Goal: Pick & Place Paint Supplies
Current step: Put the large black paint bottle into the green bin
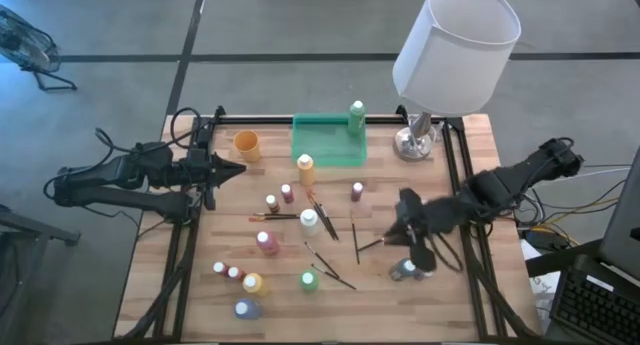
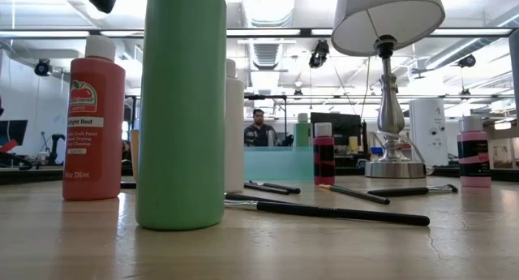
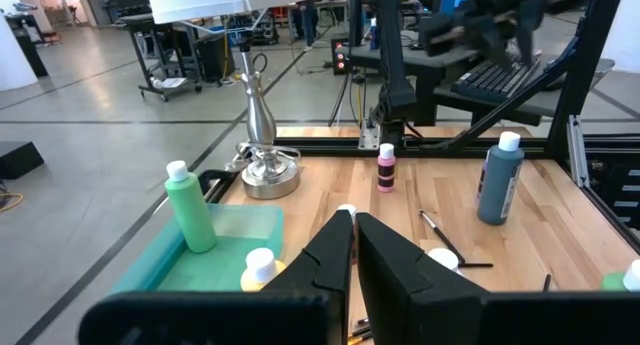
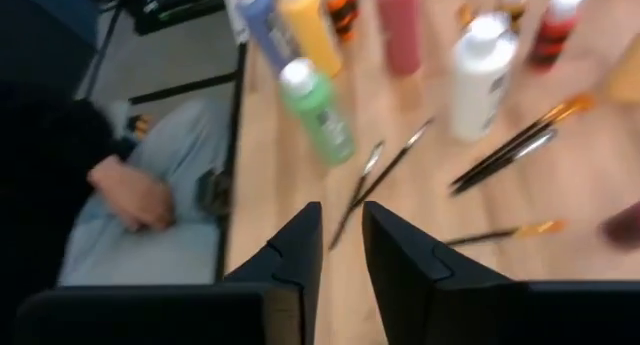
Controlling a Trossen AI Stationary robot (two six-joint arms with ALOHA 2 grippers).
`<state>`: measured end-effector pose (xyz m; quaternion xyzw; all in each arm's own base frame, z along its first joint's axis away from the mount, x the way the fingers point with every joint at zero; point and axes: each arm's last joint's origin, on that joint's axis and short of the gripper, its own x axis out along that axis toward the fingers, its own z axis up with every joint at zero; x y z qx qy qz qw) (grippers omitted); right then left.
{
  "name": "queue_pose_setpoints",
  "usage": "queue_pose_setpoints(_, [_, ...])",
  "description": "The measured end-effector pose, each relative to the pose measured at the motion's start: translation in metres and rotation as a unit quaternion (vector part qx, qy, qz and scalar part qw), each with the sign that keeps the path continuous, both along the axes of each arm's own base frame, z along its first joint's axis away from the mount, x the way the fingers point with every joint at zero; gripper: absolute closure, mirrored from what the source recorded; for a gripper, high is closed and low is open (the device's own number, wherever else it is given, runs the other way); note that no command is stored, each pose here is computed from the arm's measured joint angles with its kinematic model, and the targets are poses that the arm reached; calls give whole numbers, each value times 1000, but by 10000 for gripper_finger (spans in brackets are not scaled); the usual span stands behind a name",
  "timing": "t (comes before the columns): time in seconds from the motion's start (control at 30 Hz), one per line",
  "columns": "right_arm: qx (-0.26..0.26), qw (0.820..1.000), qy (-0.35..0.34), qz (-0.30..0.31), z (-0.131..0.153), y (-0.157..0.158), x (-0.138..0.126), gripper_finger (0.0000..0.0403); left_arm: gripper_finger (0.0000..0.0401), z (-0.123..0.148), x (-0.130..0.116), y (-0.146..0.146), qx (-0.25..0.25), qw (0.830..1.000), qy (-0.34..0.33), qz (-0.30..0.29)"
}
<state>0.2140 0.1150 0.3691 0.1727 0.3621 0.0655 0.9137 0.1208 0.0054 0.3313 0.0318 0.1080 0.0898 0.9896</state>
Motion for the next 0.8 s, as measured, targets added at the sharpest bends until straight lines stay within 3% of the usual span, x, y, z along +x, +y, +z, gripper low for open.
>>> queue_pose_setpoints(0.17, [-1,1000,14,1,-3,34,-28,359,378,0,0,0,0,1000,0,0])
queue_pose_setpoints(0.37, [-8,998,35,-51,-11,59,-66,370,378,0,0,0,0,1000,0,0])
queue_pose_setpoints(0.6, [-9,993,75,-90,-23,71,-96,355,378,0,0,0,0,1000,0,0])
queue_pose_setpoints(0.8, [-38,986,114,-117,-44,76,-106,317,378,0,0,0,0,1000,0,0])
